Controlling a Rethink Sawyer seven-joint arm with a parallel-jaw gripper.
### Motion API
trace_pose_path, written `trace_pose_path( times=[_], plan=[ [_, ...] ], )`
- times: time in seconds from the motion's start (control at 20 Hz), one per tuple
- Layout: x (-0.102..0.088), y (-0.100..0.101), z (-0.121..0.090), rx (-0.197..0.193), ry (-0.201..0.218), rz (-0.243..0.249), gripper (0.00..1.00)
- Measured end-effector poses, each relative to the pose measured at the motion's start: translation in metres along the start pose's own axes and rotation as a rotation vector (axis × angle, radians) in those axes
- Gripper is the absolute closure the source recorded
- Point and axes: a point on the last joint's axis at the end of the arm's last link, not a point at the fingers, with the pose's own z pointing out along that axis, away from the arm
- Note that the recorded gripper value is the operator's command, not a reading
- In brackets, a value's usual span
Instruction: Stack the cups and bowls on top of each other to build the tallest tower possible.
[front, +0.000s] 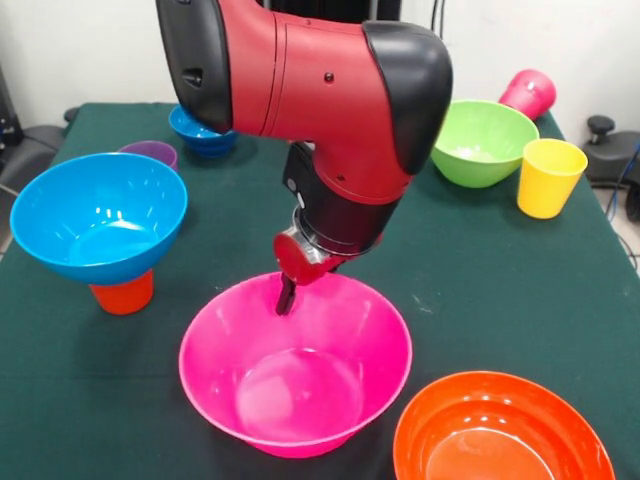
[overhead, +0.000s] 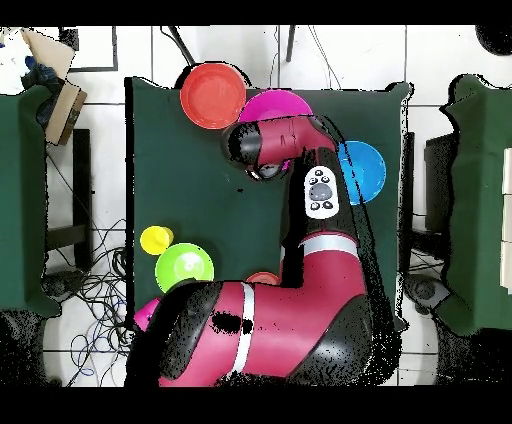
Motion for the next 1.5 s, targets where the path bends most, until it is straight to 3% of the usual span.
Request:
trace_pose_path(
  times=[0.1, 0.15, 0.4, 1.0, 1.5],
  plan=[
    [0.001, -0.001, 0.000, 0.003, 0.002, 0.000, 0.00],
    [0.001, -0.001, -0.001, 0.005, 0.003, 0.001, 1.00],
    [-0.002, -0.016, -0.019, 0.047, -0.009, 0.009, 1.00],
    [0.003, -0.014, -0.012, 0.059, 0.018, 0.002, 1.00],
    [0.001, -0.017, -0.018, 0.077, -0.012, 0.007, 1.00]
  ],
)
